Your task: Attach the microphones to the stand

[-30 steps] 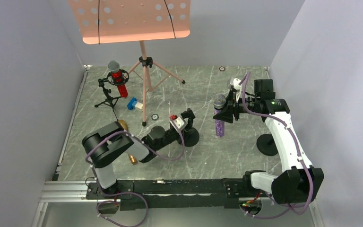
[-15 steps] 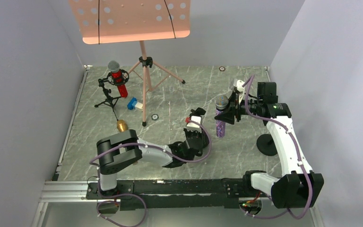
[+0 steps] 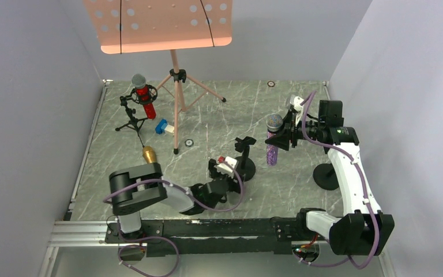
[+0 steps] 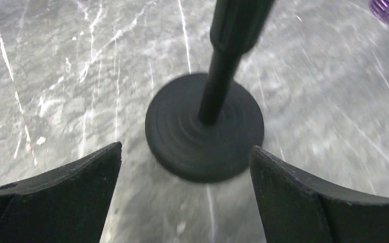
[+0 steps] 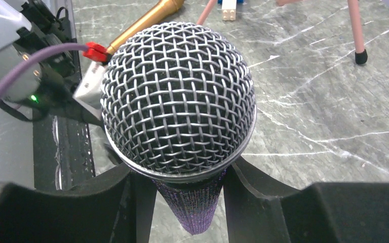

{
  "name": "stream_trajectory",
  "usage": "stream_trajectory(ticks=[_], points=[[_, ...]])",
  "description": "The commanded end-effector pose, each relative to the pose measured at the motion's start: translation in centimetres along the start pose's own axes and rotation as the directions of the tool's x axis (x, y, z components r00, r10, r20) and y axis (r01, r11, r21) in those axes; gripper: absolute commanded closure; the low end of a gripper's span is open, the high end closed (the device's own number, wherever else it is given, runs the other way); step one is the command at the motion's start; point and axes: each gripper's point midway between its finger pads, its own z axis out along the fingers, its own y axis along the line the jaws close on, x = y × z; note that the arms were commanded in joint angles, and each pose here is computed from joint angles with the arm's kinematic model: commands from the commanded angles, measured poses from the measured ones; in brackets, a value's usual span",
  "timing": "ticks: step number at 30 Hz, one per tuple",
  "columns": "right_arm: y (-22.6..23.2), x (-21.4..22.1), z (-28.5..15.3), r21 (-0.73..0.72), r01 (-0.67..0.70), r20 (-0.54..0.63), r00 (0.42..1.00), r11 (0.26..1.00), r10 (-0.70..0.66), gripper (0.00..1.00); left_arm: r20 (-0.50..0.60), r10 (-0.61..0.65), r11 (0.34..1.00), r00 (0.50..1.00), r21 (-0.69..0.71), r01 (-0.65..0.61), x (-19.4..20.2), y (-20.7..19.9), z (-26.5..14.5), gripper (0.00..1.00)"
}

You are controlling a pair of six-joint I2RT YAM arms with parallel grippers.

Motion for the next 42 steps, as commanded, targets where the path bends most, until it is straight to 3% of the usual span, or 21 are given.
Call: stream_trajectory(ticks=[1,6,10,16,20,26,34,42], points=[[0.2,-1.4,-0.3,-0.014,0.083,0.053,0.995,0.996,-0.082,0.94,0.123,-0.021,0.954,0.992,0.299,-0.017,-3.9,-2.8,-4.3,0.01],[0.1,-0.7,-0.4,-0.020,0.084,0.057,0.995,0.996,-0.083,0.94,0.137,0.001,0.849,0.991,0.523,-0.074,-3.9,-1.9,-8.7,0.01],[0.6,0.7,-0.2,-0.046,0.101,0.074,0.992,0.994,-0.097,0.94,0.081,-0.067,0.740,0.994,0.672,-0.005,-5.7,0.5,-8.9,0.01],[0.9,2.0,-0.1,-0.057,0.095,0.085,0.992,0.994,-0.090,0.94,0.197,0.008,0.583,0.980,0.795,-0.165,-10.4,1.1,-7.3,0.01],[0.7,2.3,-0.2,-0.052,0.082,0.081,0.994,0.995,-0.078,0.94,0.376,0.019,0.472,0.926,0.813,-0.340,-12.2,0.6,-6.7,0.01],[0.8,2.2,-0.3,-0.054,0.088,0.082,0.993,0.995,-0.083,0.94,0.434,-0.034,0.459,0.900,0.807,-0.371,-13.5,1.3,-3.2,0.02],[0.7,2.3,-0.4,-0.051,0.081,0.081,0.994,0.995,-0.077,0.94,0.518,-0.060,0.454,0.854,0.776,-0.438,-15.9,0.8,-2.6,0.02],[0.6,2.4,-0.3,-0.051,0.071,0.081,0.994,0.996,-0.067,0.94,0.515,-0.079,0.411,0.853,0.797,-0.443,-16.3,-0.4,-2.8,0.04]])
